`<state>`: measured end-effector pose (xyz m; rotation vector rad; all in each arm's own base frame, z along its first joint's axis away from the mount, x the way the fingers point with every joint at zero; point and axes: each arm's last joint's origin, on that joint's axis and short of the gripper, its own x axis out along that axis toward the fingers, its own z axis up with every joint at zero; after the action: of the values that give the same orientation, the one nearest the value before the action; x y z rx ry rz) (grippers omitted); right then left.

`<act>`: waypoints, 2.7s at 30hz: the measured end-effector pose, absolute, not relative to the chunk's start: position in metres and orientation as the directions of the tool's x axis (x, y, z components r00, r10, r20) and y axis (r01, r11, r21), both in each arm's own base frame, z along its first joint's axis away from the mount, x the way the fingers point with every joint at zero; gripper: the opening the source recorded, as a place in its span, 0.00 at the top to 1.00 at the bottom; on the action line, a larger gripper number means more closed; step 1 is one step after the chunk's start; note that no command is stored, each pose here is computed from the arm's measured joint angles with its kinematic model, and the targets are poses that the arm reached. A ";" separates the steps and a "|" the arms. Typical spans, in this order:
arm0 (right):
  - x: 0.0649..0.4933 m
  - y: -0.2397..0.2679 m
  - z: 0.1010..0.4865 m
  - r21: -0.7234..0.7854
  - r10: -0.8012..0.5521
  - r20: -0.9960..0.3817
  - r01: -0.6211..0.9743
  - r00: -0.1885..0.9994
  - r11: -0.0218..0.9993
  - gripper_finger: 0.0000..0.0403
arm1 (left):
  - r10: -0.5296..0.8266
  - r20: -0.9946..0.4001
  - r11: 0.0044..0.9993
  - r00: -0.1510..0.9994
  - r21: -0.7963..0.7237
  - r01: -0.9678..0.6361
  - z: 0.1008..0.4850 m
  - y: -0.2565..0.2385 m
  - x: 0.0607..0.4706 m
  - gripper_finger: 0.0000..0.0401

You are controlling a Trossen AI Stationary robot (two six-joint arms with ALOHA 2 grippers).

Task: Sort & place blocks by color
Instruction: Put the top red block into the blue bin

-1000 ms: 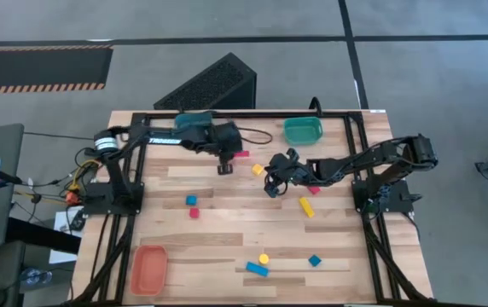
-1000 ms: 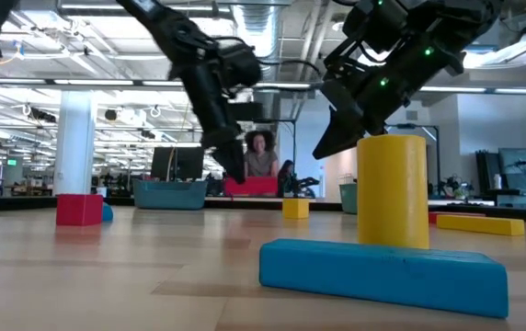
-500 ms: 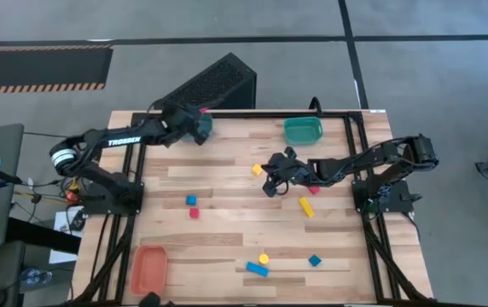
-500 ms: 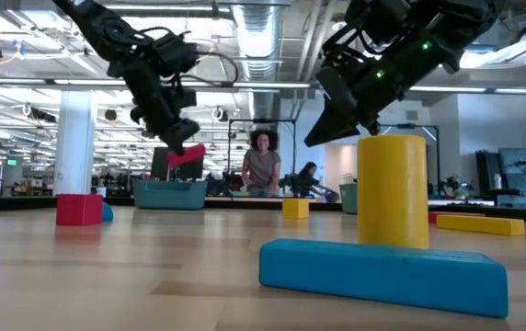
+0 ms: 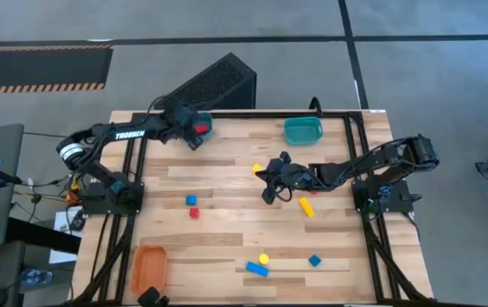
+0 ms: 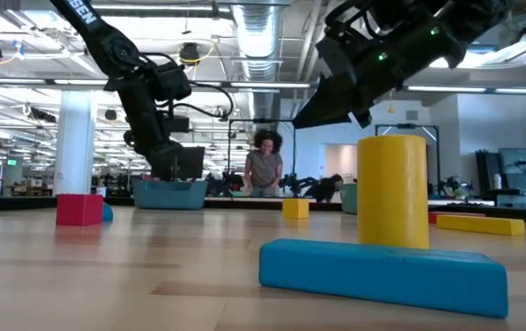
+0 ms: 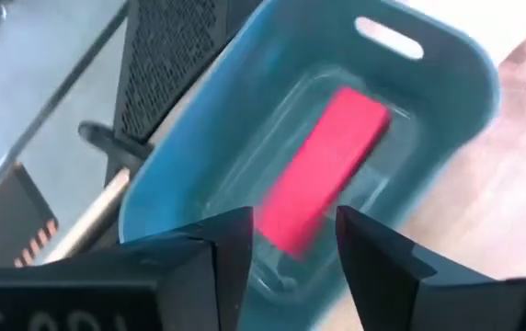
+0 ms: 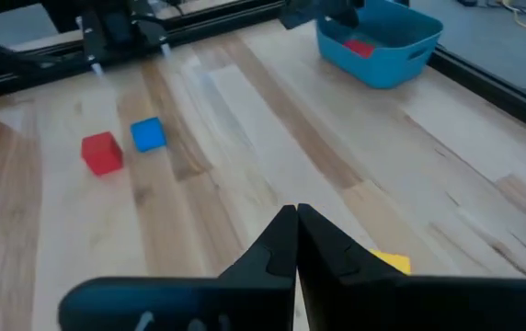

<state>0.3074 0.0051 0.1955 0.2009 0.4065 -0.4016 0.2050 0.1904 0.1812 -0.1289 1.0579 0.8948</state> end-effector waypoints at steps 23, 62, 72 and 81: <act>0.269 0.039 0.213 0.152 -0.348 -0.539 0.495 0.767 0.855 0.92 | 0.610 -0.349 0.792 0.711 0.270 -0.547 0.191 0.084 0.219 0.62; 0.204 0.094 0.181 0.137 -0.430 -0.766 0.774 0.479 0.619 0.86 | 0.102 -0.085 0.983 0.991 0.164 -0.087 0.180 0.032 0.268 0.62; 0.190 0.056 0.174 -0.089 -0.519 -0.825 0.855 0.224 0.510 0.61 | -0.035 -0.137 0.999 0.990 0.030 0.040 0.164 0.030 0.322 0.62; 0.173 0.036 0.143 -0.166 -0.549 -0.826 0.877 0.126 0.452 0.34 | -0.014 -0.202 1.000 0.979 0.013 0.017 0.152 0.031 0.352 0.62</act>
<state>0.1727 0.0361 0.1430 0.4069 0.9779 -1.0802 0.3522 0.0310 0.1522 0.0150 0.2030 -0.0154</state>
